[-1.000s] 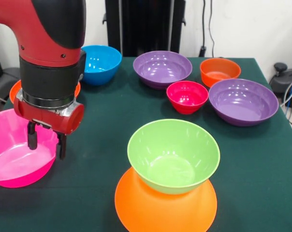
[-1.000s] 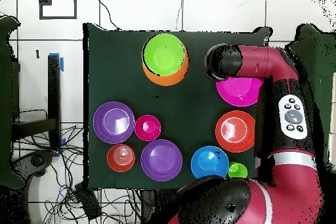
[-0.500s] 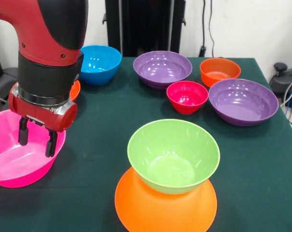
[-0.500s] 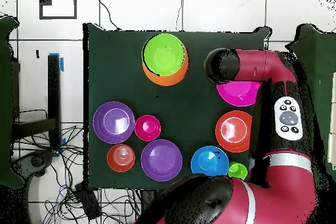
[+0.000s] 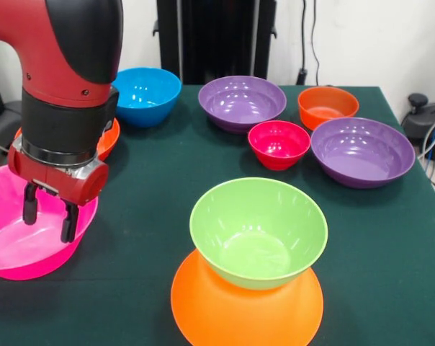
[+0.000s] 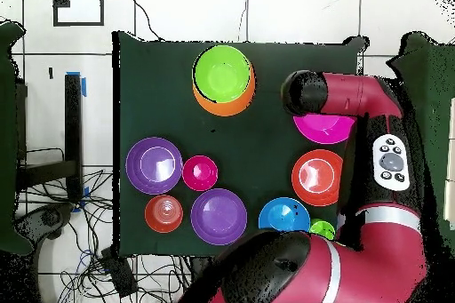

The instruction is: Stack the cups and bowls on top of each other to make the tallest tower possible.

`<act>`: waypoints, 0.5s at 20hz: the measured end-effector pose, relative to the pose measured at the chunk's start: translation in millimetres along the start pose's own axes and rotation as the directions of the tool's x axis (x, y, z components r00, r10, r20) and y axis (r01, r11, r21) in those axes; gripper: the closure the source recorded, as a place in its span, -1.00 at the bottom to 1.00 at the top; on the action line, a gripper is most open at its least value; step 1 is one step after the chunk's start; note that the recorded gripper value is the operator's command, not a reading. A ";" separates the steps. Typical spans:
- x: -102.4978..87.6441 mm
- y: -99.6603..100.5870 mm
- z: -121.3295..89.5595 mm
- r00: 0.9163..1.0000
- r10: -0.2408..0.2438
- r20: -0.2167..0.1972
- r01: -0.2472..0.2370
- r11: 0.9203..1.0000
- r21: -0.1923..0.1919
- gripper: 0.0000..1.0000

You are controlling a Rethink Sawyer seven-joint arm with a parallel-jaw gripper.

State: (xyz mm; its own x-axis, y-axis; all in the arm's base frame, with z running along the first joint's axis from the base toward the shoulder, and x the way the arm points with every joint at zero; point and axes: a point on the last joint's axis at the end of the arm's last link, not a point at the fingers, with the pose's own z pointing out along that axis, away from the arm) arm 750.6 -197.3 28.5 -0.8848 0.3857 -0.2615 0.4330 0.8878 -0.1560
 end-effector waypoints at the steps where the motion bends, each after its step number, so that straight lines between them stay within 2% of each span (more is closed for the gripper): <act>1: 0.2 -0.2 1.0 1.000 0.004 0.000 -0.004 1.000 -0.002 -1.00; 10: 0.2 -0.7 5.1 0.999 0.044 0.003 -0.043 0.999 -0.017 -1.00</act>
State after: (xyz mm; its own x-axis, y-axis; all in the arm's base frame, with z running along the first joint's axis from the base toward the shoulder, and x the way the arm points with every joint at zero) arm 750.9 -199.2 23.7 -0.8645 0.4231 -0.2713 0.4680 0.8744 -0.1279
